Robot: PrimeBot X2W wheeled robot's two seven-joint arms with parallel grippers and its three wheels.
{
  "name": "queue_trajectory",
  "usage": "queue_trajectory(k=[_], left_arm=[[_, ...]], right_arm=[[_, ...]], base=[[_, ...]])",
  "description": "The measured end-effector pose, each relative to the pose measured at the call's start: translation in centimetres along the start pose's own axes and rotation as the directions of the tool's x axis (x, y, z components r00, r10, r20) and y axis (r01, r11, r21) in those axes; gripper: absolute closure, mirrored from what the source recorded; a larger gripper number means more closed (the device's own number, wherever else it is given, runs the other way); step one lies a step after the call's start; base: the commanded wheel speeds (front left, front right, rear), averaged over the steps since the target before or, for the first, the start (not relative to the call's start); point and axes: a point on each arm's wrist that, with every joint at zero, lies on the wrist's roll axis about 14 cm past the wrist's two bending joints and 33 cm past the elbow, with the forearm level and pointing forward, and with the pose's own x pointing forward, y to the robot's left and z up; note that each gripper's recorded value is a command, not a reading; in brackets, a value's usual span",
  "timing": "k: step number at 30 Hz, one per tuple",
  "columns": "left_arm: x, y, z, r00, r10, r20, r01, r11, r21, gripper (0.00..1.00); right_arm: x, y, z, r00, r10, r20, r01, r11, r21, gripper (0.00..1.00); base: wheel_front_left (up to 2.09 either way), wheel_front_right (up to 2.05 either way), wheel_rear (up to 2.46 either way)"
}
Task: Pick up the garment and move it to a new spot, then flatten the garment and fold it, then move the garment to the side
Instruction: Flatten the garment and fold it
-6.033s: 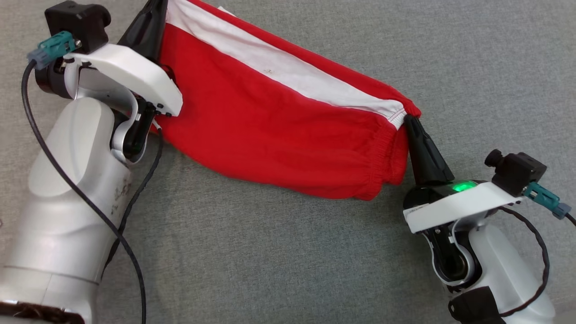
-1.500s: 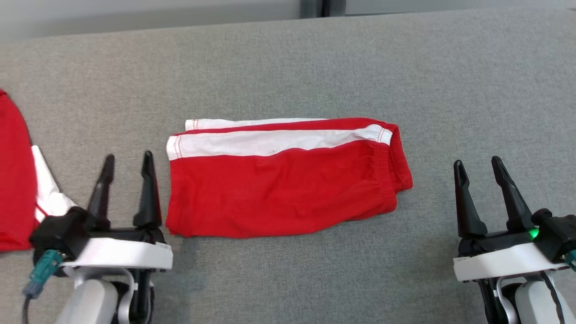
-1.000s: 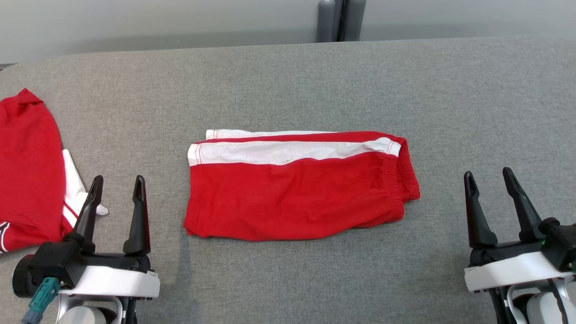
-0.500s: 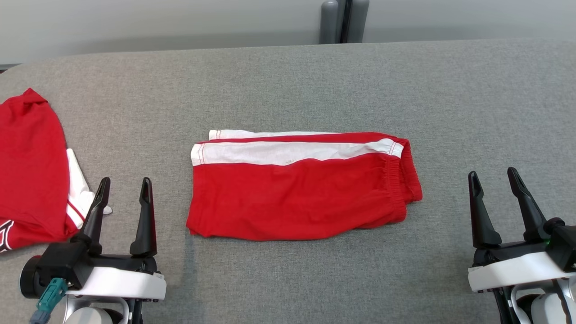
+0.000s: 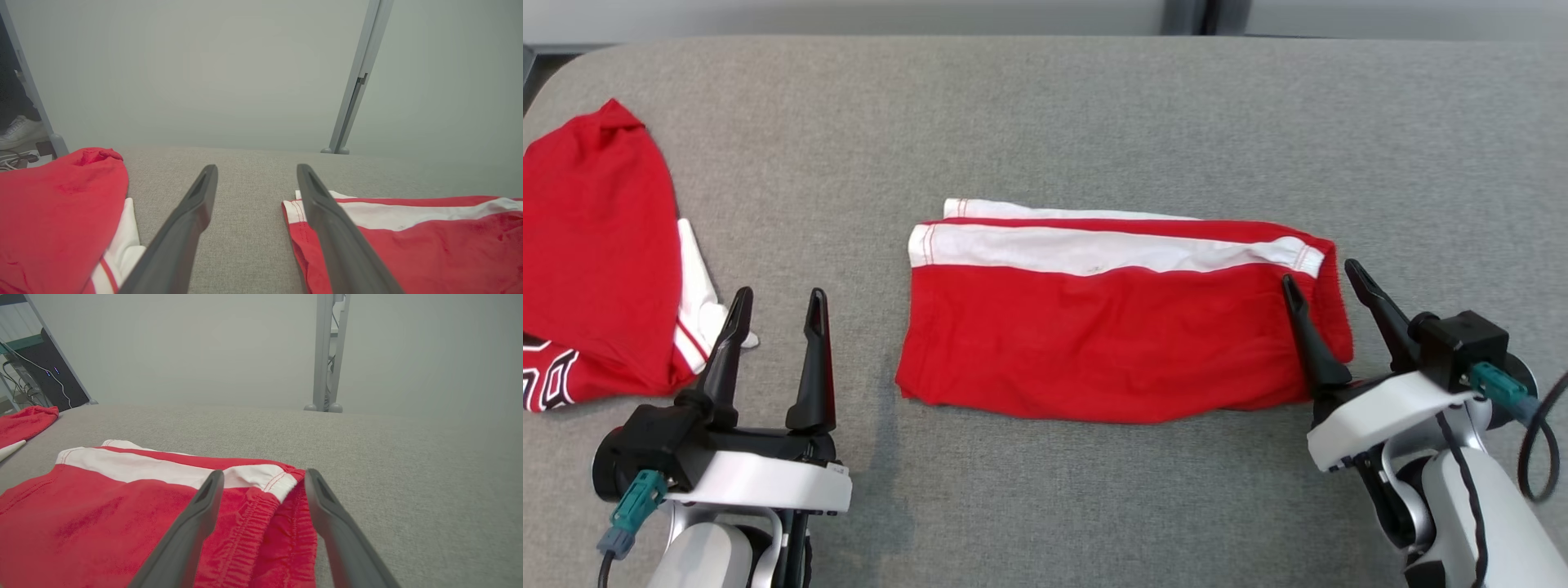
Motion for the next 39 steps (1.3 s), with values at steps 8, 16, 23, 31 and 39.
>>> queue_trajectory(k=[8,16,23,31,39], left_arm=[[0.3,1.0,-1.2,0.999,0.027,-0.030,-0.026,1.000,0.005,0.00],[0.8,0.9,-1.5,0.999,0.017,-0.029,-0.017,1.000,0.008,0.00],[1.3,0.5,-1.5,1.000,0.004,-0.024,-0.004,1.000,0.007,0.00],[1.4,0.3,-1.8,1.000,-0.011,-0.029,0.011,1.000,0.021,0.00],[1.4,0.3,-1.6,1.000,-0.001,-0.021,0.002,1.000,0.027,0.00]], right_arm=[[1.6,-1.4,-3.6,0.993,-0.017,-0.118,0.019,1.000,0.008,0.00],[0.8,-2.4,-5.9,0.981,-0.051,-0.188,0.068,0.994,0.085,0.00],[0.3,-1.9,-7.0,0.969,-0.023,-0.247,0.062,0.987,0.150,0.00],[0.0,-0.8,-7.4,0.957,0.035,-0.288,0.033,0.973,0.229,1.00],[-0.3,-1.3,-6.4,0.955,0.071,-0.289,0.032,0.941,0.336,1.00]], base=[[0.00,0.00,0.00],[0.00,0.00,0.00],[0.00,0.00,0.00],[0.00,0.00,0.00],[0.00,0.00,0.00]])
